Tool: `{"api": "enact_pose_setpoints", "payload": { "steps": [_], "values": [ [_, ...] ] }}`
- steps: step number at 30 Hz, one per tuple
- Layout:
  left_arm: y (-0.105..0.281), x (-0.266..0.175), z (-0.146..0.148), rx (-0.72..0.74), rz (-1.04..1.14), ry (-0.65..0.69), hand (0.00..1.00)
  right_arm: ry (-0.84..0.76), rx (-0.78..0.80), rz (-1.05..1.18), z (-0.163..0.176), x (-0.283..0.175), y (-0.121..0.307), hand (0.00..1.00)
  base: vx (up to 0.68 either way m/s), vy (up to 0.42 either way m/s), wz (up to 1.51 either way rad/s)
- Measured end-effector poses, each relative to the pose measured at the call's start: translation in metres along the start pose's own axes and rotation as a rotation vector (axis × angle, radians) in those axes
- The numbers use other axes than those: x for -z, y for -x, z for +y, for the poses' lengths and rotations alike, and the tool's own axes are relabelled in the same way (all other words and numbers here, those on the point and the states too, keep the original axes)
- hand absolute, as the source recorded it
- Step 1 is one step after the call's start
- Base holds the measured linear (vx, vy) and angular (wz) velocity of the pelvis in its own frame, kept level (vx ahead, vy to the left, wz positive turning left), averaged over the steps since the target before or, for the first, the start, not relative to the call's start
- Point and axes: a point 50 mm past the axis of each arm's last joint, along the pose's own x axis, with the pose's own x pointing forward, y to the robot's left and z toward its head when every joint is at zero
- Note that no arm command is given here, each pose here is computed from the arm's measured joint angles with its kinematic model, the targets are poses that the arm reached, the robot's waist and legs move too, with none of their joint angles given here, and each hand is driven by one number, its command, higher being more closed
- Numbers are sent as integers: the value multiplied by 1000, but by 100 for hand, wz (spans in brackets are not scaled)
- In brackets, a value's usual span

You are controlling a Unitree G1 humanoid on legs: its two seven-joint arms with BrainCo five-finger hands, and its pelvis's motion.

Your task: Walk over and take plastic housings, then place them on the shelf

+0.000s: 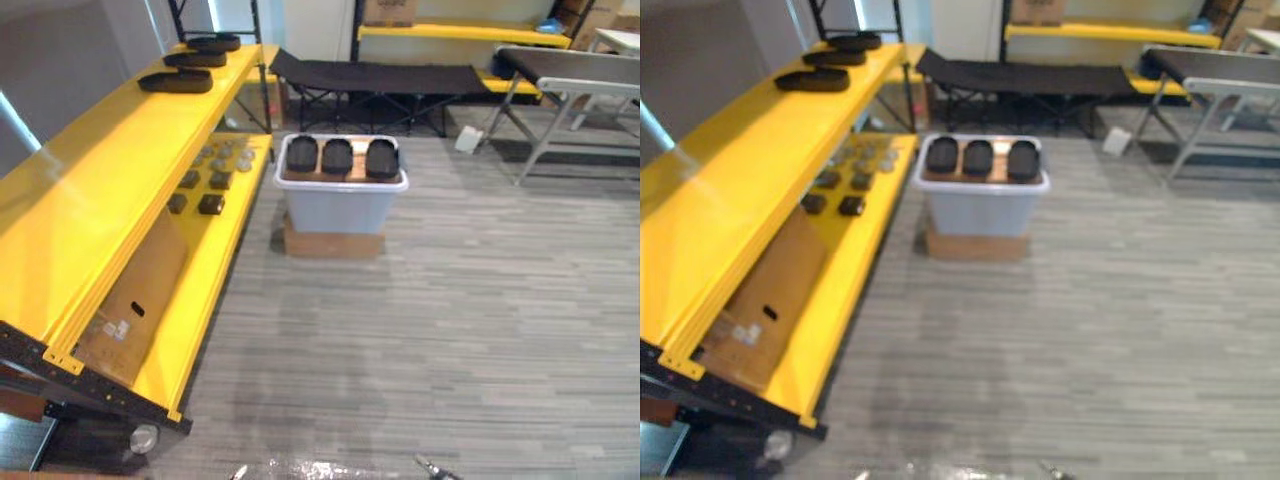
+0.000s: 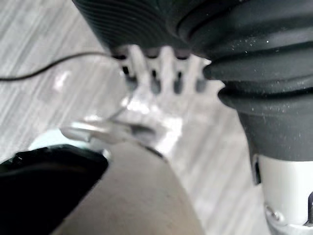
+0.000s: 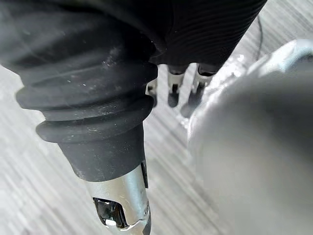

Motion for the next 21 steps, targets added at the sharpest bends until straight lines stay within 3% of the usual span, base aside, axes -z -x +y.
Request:
{"api": "enact_pose_setpoints", "payload": {
  "steps": [4, 7, 14, 17, 21],
  "values": [
    [2, 7, 13, -62, 59, -50, 0, -71, -7, 51, 0, 18, 0, 0, 72, 103, 2],
    [1, 5, 11, -26, 63, -32, 0, -161, 10, 111, -10, 37, 3, 0, 214, 34, -5],
    [1, -1, 3, 12, -2, 119, 0, -264, 97, 242, -41, 82, 17, 0, 328, -100, -13],
    [0, -2, -14, 69, -48, 218, 0, -165, 129, 212, -51, 67, 17, 0, 537, -251, 3],
    [1, -21, -24, 97, -122, 245, 0, -6, 111, 133, -45, 33, 10, 0, 554, -282, 2]
  ]
}}
